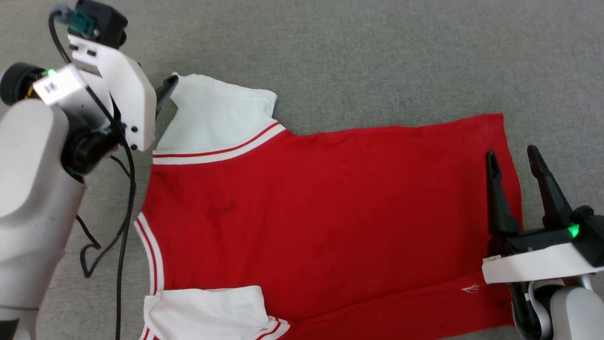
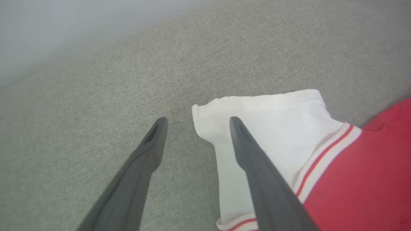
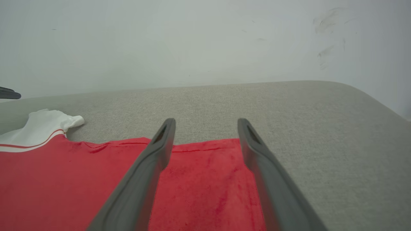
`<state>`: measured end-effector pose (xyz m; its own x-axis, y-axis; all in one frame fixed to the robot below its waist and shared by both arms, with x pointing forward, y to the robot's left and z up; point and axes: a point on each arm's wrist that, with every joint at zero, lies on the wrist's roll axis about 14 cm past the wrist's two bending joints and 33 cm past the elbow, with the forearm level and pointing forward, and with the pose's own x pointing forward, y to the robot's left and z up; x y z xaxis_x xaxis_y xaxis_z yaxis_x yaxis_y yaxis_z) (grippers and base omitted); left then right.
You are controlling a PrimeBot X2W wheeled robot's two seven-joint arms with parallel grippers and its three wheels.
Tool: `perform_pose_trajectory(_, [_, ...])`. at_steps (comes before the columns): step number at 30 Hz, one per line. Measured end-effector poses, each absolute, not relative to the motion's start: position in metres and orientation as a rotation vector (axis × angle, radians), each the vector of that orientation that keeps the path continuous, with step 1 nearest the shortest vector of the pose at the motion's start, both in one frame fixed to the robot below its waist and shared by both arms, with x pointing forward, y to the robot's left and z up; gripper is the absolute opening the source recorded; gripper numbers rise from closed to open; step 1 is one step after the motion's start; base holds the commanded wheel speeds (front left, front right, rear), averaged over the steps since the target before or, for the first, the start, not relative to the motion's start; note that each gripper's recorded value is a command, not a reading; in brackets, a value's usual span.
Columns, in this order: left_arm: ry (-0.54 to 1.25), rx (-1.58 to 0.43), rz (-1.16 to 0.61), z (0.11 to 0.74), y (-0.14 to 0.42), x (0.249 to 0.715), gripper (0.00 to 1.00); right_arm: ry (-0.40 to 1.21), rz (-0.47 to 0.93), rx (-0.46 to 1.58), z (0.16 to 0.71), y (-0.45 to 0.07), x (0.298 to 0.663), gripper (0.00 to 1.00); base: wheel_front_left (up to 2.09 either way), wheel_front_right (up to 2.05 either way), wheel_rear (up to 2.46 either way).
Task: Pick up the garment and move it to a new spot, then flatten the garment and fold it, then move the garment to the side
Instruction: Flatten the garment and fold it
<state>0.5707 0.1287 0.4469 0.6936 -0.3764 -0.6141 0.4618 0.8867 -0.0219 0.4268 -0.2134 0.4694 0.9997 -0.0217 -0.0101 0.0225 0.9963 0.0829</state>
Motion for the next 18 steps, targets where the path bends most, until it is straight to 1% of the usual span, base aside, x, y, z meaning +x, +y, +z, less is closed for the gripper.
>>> perform_pose_trajectory(6, [0.793,0.163,-0.484,0.414,0.126,0.583,1.0,0.031,-0.042,0.077,0.458,-0.22,0.431,1.0,0.0,0.0,0.0])
perform_pose_trajectory(14, [0.888,0.189,-0.498,0.381,0.122,0.584,1.0,0.058,-0.071,0.076,0.446,-0.228,0.429,1.0,0.0,0.0,0.0])
perform_pose_trajectory(18, [0.898,0.193,-0.488,0.375,0.125,0.589,1.0,0.063,-0.076,0.079,0.443,-0.229,0.43,1.0,0.0,0.0,0.0])
